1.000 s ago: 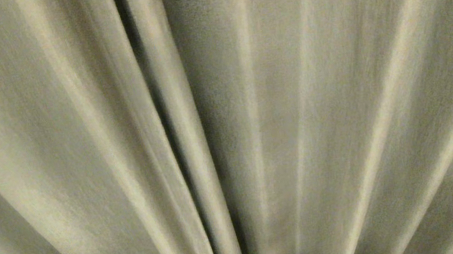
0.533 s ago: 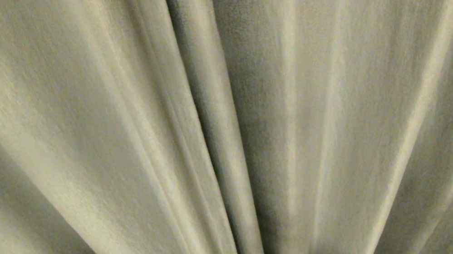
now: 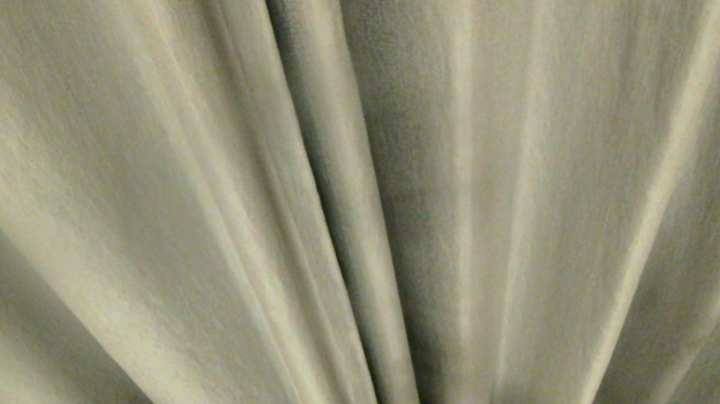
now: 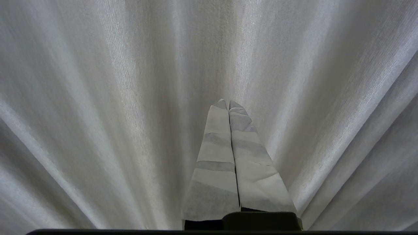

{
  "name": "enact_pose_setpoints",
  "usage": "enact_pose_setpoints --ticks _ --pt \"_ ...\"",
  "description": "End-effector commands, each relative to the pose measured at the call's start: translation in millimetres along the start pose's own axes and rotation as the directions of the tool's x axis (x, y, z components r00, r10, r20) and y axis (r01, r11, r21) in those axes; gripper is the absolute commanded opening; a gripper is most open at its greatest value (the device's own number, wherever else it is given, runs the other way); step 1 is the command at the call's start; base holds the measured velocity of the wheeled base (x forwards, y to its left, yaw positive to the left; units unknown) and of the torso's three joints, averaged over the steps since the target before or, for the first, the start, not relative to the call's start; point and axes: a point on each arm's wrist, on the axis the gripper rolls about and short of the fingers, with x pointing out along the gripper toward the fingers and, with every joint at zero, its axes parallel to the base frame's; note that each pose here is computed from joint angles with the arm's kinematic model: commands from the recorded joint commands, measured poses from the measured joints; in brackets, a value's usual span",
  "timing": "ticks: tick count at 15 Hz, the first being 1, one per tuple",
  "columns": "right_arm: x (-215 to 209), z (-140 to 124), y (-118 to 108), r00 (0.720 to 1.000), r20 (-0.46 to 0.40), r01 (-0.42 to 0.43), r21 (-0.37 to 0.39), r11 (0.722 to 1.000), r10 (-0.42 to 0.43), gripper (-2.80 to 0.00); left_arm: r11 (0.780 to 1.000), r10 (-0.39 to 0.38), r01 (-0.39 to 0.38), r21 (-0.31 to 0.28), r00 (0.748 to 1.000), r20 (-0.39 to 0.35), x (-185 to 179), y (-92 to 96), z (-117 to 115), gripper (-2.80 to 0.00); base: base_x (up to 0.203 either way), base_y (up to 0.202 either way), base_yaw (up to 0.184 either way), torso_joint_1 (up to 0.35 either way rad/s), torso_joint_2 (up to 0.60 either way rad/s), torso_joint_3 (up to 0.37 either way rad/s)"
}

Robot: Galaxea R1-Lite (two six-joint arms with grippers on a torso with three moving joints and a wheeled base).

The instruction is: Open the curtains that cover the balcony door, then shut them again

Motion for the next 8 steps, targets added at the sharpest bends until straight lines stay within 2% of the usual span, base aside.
enact_pose_setpoints --ticks 1,8 --pt "0.0 0.0 0.0 1.000 0.000 0.000 -0.001 1.000 0.000 -2.80 1.000 0.001 -0.001 -0.001 1.000 0.001 0.0 0.0 0.0 -2.80 0.000 0.000 0.000 0.000 0.00 0.000" --pt "0.0 0.0 0.0 1.000 0.000 0.000 -0.001 1.000 0.000 -2.80 1.000 0.001 -0.001 -0.001 1.000 0.001 0.0 0.0 0.0 -2.80 0.000 0.000 0.000 0.000 0.00 0.000"
